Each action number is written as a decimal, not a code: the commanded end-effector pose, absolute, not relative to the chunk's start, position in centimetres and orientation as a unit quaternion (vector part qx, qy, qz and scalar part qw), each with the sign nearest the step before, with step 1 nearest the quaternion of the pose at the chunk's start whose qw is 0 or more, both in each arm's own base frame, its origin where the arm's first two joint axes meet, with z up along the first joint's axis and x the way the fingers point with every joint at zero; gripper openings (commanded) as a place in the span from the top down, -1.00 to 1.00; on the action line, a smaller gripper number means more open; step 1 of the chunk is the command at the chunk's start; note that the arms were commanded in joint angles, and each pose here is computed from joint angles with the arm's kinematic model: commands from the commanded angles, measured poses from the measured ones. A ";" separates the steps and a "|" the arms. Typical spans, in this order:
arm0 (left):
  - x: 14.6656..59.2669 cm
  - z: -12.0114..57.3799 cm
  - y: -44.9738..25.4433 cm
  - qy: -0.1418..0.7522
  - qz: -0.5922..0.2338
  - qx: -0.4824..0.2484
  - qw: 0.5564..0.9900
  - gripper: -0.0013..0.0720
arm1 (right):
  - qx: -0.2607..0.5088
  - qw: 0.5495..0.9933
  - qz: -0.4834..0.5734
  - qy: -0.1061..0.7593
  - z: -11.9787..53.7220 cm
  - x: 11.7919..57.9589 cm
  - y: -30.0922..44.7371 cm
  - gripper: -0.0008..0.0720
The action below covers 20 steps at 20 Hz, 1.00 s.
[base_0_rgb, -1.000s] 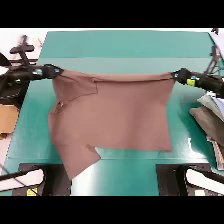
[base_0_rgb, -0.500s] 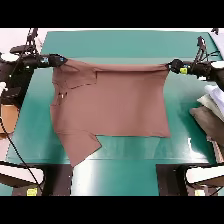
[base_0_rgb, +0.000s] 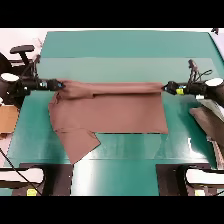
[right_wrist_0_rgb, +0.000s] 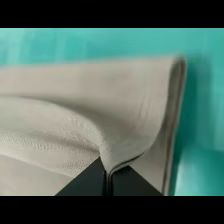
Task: Fold the shirts.
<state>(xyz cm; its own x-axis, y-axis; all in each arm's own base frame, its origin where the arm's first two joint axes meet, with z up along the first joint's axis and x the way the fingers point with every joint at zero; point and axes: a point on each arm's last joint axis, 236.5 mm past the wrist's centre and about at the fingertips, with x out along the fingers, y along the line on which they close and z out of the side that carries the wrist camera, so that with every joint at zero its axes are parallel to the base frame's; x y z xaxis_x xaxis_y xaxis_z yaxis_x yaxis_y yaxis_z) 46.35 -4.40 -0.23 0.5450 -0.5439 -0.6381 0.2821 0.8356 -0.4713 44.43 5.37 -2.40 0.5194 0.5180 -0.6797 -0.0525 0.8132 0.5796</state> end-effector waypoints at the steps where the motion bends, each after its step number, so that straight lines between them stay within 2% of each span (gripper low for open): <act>1: 43.4 -4.7 -4.2 0.455 -0.216 -0.172 0.847 0.91 | 0.254 0.818 0.159 0.490 -6.0 42.0 5.4 0.93; 8: 42.5 -5.2 -4.3 0.472 -0.225 -0.162 0.837 0.91 | 0.261 0.803 0.170 0.508 -6.9 41.2 6.1 0.92; 9: 42.2 -5.2 -4.6 0.475 -0.231 -0.165 0.833 0.90 | 0.262 0.801 0.173 0.509 -6.8 41.1 6.2 0.84; 10: 42.0 -4.8 -4.8 0.477 -0.241 -0.168 0.828 0.51 | 0.260 0.803 0.175 0.507 -6.5 41.1 6.2 0.17; 11: 42.0 -3.9 -4.5 0.477 -0.243 -0.180 0.825 -0.63 | 0.256 0.808 0.177 0.500 -5.7 41.2 6.2 -0.71; 12: 42.2 -2.8 -3.3 0.471 -0.230 -0.193 0.830 -0.76 | 0.253 0.816 0.176 0.489 -4.6 41.3 5.8 -0.82; 14: 42.3 0.5 0.3 0.435 -0.199 -0.200 0.855 -0.76 | 0.255 0.831 0.171 0.464 -1.7 41.1 4.0 -0.82; 16: 40.4 4.0 3.1 0.414 -0.181 -0.211 0.867 -0.76 | 0.259 0.832 0.160 0.464 0.3 39.4 1.7 -0.82; 18: 36.5 4.8 3.4 0.437 -0.178 -0.218 0.854 -0.77 | 0.284 0.811 0.170 0.483 0.9 36.2 1.3 -0.82; 20: 32.7 2.2 3.6 0.488 -0.126 -0.245 0.828 -0.77 | 0.300 0.803 0.163 0.488 0.6 33.7 1.4 -0.82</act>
<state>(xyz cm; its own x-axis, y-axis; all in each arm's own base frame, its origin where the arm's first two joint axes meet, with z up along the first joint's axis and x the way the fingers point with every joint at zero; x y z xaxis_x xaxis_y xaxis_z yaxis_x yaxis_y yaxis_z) 37.63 2.88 3.21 0.5558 -0.4813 -0.6779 0.0999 0.8482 -0.5202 37.20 1.52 0.05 0.4988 0.5275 -0.6877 -0.0002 0.7935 0.6085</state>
